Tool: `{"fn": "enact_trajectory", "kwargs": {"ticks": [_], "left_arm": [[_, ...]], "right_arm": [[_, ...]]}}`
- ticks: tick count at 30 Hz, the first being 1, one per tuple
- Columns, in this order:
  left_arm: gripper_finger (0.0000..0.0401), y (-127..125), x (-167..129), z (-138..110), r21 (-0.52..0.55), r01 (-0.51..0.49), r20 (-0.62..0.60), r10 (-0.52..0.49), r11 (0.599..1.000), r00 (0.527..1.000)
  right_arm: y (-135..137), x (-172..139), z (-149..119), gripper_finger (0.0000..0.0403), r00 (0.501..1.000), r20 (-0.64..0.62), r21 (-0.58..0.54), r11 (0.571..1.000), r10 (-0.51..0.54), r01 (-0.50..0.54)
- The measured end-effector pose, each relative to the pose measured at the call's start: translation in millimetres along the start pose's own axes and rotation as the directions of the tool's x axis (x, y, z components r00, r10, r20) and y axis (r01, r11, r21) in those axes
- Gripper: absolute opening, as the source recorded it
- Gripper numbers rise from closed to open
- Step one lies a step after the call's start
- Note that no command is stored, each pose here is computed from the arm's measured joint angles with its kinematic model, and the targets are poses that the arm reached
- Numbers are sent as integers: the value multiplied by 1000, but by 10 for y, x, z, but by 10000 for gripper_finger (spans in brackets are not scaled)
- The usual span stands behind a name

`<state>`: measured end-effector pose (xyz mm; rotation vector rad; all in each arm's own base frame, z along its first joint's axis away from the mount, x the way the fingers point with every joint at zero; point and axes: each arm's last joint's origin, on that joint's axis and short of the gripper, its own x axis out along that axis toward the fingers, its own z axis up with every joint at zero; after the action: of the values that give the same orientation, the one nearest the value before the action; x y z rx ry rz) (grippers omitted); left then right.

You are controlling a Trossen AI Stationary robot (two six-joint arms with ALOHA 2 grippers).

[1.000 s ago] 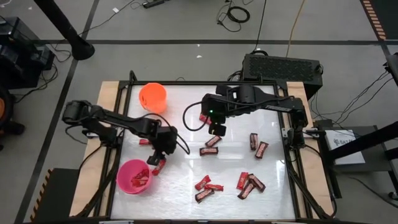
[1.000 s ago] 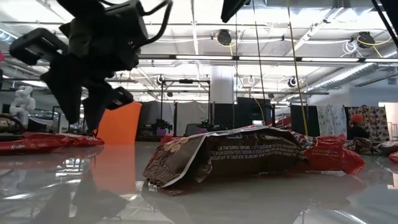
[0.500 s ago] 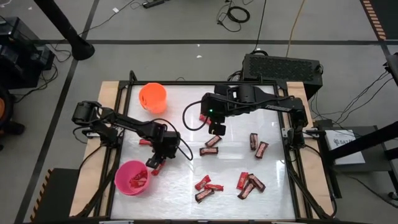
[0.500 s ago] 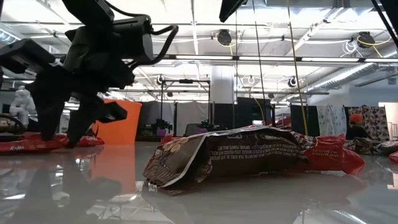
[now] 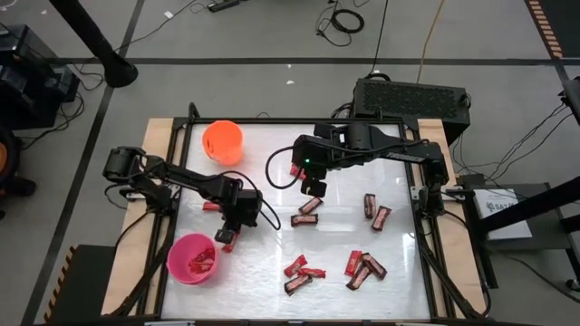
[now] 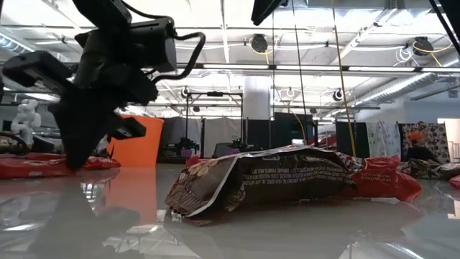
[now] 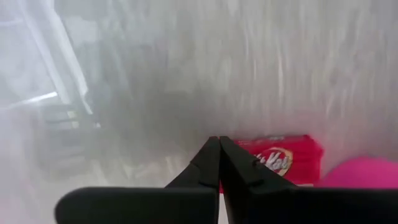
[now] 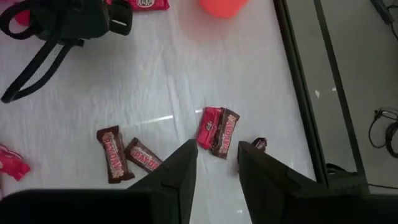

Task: Sort candy by brand, put in halloween buckets
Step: Put the red chocolate bar into the pink bucket

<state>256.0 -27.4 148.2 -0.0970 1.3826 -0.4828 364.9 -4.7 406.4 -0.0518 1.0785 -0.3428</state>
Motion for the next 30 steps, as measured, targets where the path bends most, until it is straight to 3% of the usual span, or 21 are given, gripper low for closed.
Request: {"fn": "enact_trajectory", "kwargs": {"ticks": [6, 13, 21, 26, 30], "left_arm": [[3, -134, -410, 145, 9, -65, 118, 64, 998, 991], [1, -467, -1249, 191, -51, -104, 289, 115, 993, 950], [1, -987, -1934, -188, -234, 58, 431, 51, 970, 901], [1, -1266, -2085, -467, -288, 201, 481, -40, 936, 876], [0, -1411, -2099, -620, -342, 265, 452, -89, 902, 887]], "right_arm": [[99, -32, -23, 109, 1000, -4, -15, 1000, 13, -13], [251, -82, -39, 109, 999, 13, -60, 998, 36, -35], [359, -120, -54, 109, 998, 26, -93, 994, 53, -50], [397, -133, -48, 109, 997, 41, -121, 991, 61, -56], [401, -135, -32, 109, 996, 57, -141, 988, 65, -56]]}}
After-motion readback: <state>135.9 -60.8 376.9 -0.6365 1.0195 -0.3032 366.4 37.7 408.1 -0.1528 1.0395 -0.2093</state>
